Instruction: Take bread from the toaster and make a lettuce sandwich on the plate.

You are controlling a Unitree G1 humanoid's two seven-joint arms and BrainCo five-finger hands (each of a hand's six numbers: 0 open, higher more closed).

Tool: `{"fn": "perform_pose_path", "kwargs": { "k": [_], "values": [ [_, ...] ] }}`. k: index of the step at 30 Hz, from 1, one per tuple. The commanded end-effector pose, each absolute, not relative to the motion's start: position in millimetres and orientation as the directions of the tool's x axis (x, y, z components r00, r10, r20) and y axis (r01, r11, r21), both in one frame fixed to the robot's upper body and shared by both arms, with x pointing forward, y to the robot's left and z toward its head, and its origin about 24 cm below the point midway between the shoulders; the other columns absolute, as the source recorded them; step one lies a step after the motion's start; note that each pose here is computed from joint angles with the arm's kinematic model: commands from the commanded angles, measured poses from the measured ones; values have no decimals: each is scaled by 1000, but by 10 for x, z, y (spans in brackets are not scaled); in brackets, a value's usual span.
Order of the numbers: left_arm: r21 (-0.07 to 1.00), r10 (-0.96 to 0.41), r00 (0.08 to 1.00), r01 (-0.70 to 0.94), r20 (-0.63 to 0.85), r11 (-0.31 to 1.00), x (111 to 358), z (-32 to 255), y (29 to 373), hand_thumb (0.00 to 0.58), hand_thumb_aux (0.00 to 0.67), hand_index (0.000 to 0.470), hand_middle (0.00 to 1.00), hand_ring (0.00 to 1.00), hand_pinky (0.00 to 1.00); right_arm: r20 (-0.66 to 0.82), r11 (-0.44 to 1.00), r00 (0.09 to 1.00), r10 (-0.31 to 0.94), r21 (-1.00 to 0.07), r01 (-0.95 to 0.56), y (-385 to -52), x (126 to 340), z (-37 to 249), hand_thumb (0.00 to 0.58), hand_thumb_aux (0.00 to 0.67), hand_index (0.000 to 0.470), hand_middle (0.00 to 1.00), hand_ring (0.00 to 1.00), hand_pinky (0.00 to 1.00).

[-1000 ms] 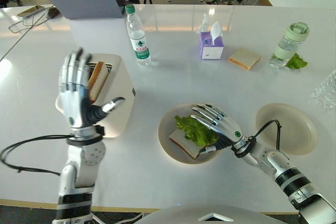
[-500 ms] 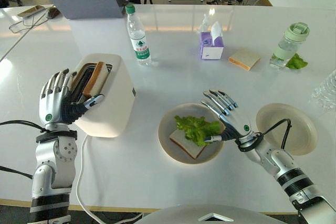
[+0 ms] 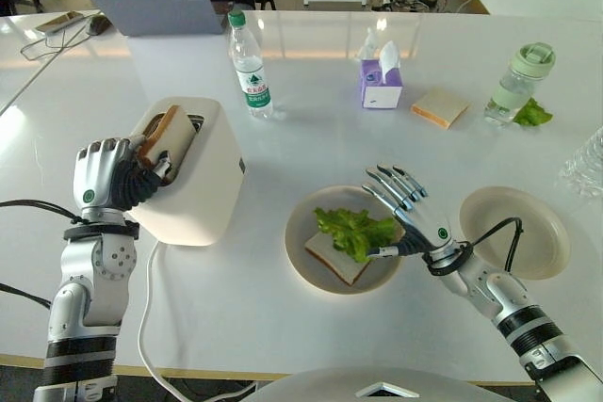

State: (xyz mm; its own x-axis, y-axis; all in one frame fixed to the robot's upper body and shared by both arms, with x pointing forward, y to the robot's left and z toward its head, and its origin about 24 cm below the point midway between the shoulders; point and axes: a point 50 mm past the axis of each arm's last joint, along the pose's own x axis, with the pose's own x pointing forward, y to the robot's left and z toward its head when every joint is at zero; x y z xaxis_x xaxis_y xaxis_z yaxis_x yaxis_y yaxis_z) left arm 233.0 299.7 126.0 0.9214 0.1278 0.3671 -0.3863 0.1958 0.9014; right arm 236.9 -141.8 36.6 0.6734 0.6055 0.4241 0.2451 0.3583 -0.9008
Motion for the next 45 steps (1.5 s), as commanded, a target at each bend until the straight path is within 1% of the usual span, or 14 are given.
{"fn": "perform_pose_path", "kwargs": {
  "k": [1, 4, 6, 9, 11, 12, 14, 17, 20, 24, 30, 32, 39, 45],
  "values": [
    [643, 177, 693, -717, 699, 270, 2366, 1584, 2877, 580, 670, 470, 1000, 1000, 1000, 443, 371, 678, 587, -891, 261, -1432, 2356, 359, 0, 0, 0, 0, 0, 0],
    [363, 180, 461, -841, 869, 400, 2337, 1777, 2670, 580, 670, 470, 1000, 1000, 1000, 457, 382, 675, 579, -884, 271, -1421, 2350, 348, 0, 0, 0, 0, 0, 0],
    [267, 156, 415, -786, 896, 558, 2320, 1805, 2474, 580, 670, 470, 1000, 1000, 1000, 507, 410, 665, 548, -856, 316, -1435, 2362, 405, 0, 0, 0, 0, 0, 0],
    [292, 26, 584, -443, 811, 847, 2383, 1648, 2099, 580, 670, 470, 1000, 1000, 1000, 643, 502, 622, 446, -756, 421, -1496, 2372, 583, 0, 0, 0, 0, 0, 0],
    [360, -145, 711, -162, 689, 919, 2442, 1447, 1875, 580, 670, 470, 1000, 1000, 1000, 729, 578, 568, 382, -668, 469, -1508, 2353, 718, 0, 0, 0, 0, 0, 0],
    [384, -228, 761, -30, 607, 923, 2463, 1319, 1791, 580, 670, 470, 1000, 1000, 1000, 764, 611, 531, 367, -628, 482, -1490, 2331, 776, 0, 0, 0, 0, 0, 0],
    [425, -375, 794, 165, 477, 890, 2470, 1094, 1671, 580, 670, 470, 1000, 1000, 1000, 806, 652, 474, 354, -576, 493, -1457, 2289, 848, 0, 0, 0, 0, 0, 0],
    [442, -532, 781, 372, 326, 816, 2491, 865, 1588, 580, 670, 470, 1000, 1000, 1000, 828, 677, 440, 347, -546, 494, -1446, 2253, 884, 0, 0, 0, 0, 0, 0],
    [435, -621, 747, 490, 238, 755, 2532, 716, 1497, 580, 670, 470, 1000, 1000, 1000, 802, 670, 449, 394, -585, 456, -1407, 2243, 823, 0, 0, 0, 0, 0, 0],
    [389, -622, 751, 517, 221, 763, 2556, 642, 1396, 580, 670, 470, 1000, 1000, 1000, 751, 641, 467, 468, -652, 406, -1350, 2223, 719, 0, 0, 0, 0, 0, 0],
    [232, -436, 869, 385, 236, 893, 2345, 530, 1274, 580, 670, 470, 1000, 1000, 1000, 669, 596, 479, 569, -736, 320, -1297, 2153, 569, 0, 0, 0, 0, 0, 0],
    [212, -387, 898, 345, 210, 914, 2248, 462, 1239, 580, 670, 470, 1000, 1000, 1000, 640, 580, 476, 603, -762, 290, -1299, 2130, 538, 0, 0, 0, 0, 0, 0],
    [247, -358, 932, 335, 52, 909, 2036, 170, 1187, 580, 670, 470, 1000, 1000, 1000, 583, 550, 467, 665, -805, 222, -1292, 2068, 495, 0, 0, 0, 0, 0, 0],
    [308, -323, 946, 314, -21, 898, 2065, -17, 1206, 580, 670, 470, 1000, 1000, 1000, 485, 498, 491, 723, -859, 115, -1299, 1991, 362, 0, 0, 0, 0, 0, 0]
  ]
}}
